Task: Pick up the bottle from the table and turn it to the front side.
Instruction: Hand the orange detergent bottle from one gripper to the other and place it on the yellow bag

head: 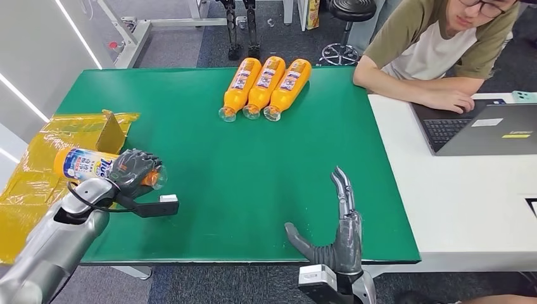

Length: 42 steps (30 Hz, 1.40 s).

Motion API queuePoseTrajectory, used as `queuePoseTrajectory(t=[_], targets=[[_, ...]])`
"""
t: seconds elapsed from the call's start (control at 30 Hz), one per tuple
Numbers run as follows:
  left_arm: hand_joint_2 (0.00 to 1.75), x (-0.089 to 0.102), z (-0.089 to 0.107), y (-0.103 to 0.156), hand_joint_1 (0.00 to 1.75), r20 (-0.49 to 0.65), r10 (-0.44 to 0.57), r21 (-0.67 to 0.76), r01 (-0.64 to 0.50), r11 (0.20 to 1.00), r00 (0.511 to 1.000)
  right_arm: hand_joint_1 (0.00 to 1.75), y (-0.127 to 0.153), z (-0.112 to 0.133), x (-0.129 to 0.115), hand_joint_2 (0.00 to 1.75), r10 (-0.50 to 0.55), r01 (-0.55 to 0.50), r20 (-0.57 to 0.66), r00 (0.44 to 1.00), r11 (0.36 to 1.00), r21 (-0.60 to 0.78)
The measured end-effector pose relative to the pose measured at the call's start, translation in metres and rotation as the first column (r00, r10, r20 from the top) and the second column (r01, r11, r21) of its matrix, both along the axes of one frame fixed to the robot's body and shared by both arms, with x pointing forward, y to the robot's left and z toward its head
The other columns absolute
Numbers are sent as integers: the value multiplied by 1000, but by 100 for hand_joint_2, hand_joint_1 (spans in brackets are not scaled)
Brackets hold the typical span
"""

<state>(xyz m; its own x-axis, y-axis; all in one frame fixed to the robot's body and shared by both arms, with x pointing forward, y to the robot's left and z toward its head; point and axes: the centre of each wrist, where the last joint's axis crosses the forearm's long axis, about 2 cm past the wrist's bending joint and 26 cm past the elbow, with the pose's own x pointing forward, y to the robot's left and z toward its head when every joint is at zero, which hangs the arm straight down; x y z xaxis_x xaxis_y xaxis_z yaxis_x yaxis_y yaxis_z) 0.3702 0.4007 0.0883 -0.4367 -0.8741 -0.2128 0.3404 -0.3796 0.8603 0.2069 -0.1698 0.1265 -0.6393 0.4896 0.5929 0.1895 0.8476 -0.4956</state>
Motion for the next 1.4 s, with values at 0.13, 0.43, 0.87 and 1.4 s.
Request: queuePoseTrajectory(t=[0.13, 0.43, 0.87, 1.4], targets=[[175, -3, -8, 11, 175, -82, 78, -5, -79, 997, 994, 0, 0, 1, -2, 175, -5, 5, 2, 1000, 1000, 6], [175, -13, -23, 18, 169, -144, 205, 29, -203, 979, 968, 0, 0, 3, -4, 175, -8, 8, 3, 1000, 1000, 6], [175, -16, -30, 11, 0, -145, 200, -37, -208, 978, 969, 0, 0, 4, -2, 175, -1, 1, 1, 1000, 1000, 5], [175, -16, -21, -38, 0, 46, 55, -782, 1, 624, 997, 0, -2, 3, -5, 175, -2, 2, -8, 1000, 1000, 10]])
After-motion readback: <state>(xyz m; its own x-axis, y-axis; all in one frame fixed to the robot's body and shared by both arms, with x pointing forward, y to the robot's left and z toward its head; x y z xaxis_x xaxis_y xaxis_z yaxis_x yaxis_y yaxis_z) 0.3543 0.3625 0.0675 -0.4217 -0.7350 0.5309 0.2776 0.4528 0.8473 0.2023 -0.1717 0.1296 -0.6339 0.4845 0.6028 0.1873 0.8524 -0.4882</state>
